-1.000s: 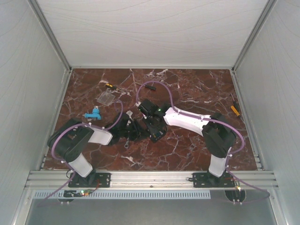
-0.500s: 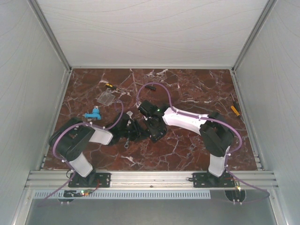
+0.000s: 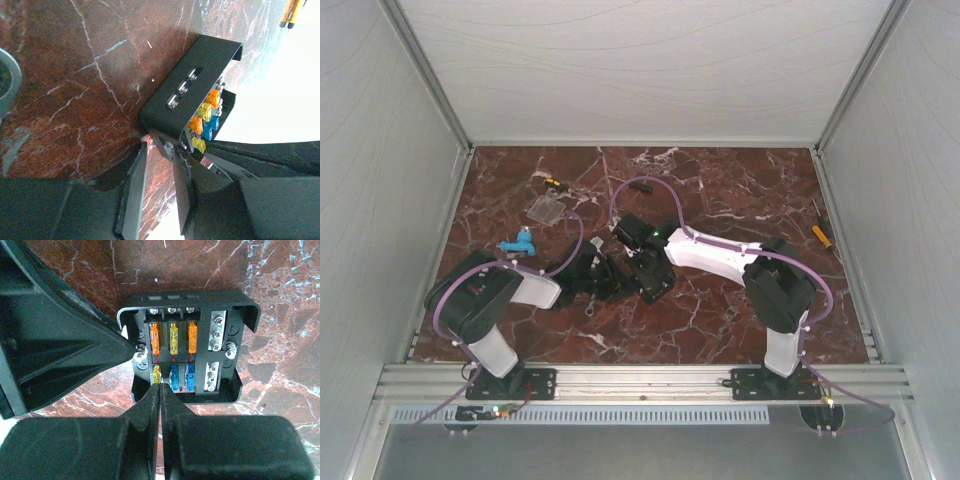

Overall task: Snap on the fuse box
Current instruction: Install the fuse at the fuse box base.

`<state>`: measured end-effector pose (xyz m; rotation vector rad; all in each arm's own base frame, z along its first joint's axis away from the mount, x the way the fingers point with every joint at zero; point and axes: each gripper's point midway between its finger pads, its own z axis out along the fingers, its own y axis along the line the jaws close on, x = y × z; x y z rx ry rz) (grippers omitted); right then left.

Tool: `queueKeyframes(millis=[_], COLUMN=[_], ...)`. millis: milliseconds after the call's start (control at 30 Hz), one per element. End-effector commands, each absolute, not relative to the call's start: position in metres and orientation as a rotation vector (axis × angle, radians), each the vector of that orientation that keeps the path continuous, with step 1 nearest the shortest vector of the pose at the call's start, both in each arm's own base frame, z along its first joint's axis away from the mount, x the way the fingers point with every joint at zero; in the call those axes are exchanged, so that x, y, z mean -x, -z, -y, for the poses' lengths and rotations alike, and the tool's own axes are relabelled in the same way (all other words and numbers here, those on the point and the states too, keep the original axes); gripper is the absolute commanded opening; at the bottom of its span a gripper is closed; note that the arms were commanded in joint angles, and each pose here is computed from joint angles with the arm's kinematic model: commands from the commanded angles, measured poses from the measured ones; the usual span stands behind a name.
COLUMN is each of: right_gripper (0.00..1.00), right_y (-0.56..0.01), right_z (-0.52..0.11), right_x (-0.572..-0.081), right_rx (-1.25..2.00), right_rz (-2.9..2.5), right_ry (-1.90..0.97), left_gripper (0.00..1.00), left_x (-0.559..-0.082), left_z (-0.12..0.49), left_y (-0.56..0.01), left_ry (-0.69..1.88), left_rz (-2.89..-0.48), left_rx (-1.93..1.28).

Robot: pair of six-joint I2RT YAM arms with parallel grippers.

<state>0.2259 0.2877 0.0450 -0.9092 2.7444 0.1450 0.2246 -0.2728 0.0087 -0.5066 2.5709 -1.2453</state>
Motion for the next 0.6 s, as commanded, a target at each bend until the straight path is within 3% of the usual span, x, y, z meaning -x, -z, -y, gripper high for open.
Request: queueKeyframes(millis=[0,367,567], right_gripper=[0.00,0.00,0.00], right_y=[0.004,0.017,-0.040], right_z=[-0.236,-0.233,-0.266], right_x=[-0.172,-0.178,-0.205], right_rx=[1.080,1.083,1.009], right_rz=[-2.986,-2.969,-2.787], right_ry=[0.091,0.153,-0.034], left_gripper=[0.28,0.28,0.28], left_x=[-0.234,-0.234,-0.234], left_z=[0.281,0.280,0.279], left_y=[-0.014,-0.015,-0.018], left_ry=[1.271,1.268,1.271], left_rz=[-2.541,-2.537,-2.528], left_rx=[0.470,0.475,0.472])
